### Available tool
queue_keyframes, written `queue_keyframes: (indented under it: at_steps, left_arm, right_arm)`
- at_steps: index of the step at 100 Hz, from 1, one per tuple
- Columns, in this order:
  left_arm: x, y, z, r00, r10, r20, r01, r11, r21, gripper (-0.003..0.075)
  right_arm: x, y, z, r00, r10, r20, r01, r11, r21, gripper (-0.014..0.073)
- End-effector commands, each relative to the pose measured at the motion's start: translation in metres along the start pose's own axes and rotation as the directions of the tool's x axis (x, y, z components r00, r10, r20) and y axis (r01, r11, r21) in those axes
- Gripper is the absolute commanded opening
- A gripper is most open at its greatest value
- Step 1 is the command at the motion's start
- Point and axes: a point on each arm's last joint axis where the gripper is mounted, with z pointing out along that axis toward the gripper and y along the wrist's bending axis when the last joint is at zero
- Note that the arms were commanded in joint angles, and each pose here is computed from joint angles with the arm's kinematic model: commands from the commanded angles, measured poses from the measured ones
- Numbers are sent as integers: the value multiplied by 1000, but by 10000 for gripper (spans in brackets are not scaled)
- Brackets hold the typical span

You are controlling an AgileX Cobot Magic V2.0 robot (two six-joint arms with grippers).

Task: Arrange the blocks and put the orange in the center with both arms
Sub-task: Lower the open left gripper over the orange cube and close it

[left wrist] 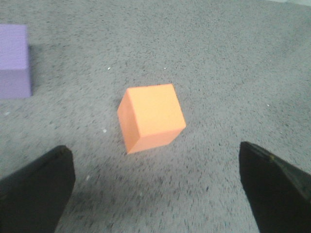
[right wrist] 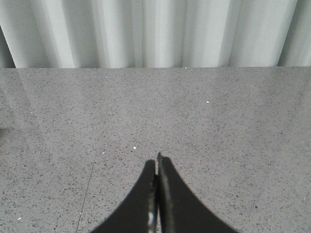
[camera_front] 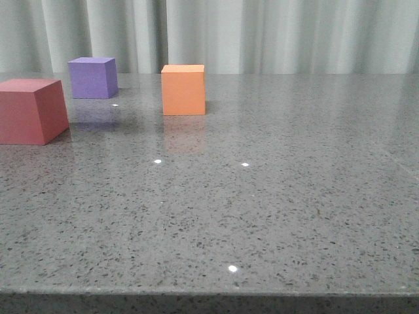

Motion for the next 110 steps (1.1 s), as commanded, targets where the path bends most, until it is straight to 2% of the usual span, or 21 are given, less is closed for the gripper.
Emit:
queue_keyframes:
  at_steps: [1,31,66,110]
  left_arm:
    - [-22,-18,-6,994,9,111,-11,1000,10,636]
    - [-27,-50,41,992,90,89,-84,994,-70,636]
    - [-23,-47,79,993,103,61,-97,990,-105,636]
    - [-5,-36,124,994,107,-2,-106,983,-147,627]
  right_arm:
    - [-15,0,-4,994,-24,103,24,1000,1,-67]
    - [-15,0,-4,995,-24,102,24,1000,2,-67]
    - [-15,0,-4,995,-24,102,24,1000,2,-67]
    - [-15,0,-4,995,-24,102,24,1000,2,-67]
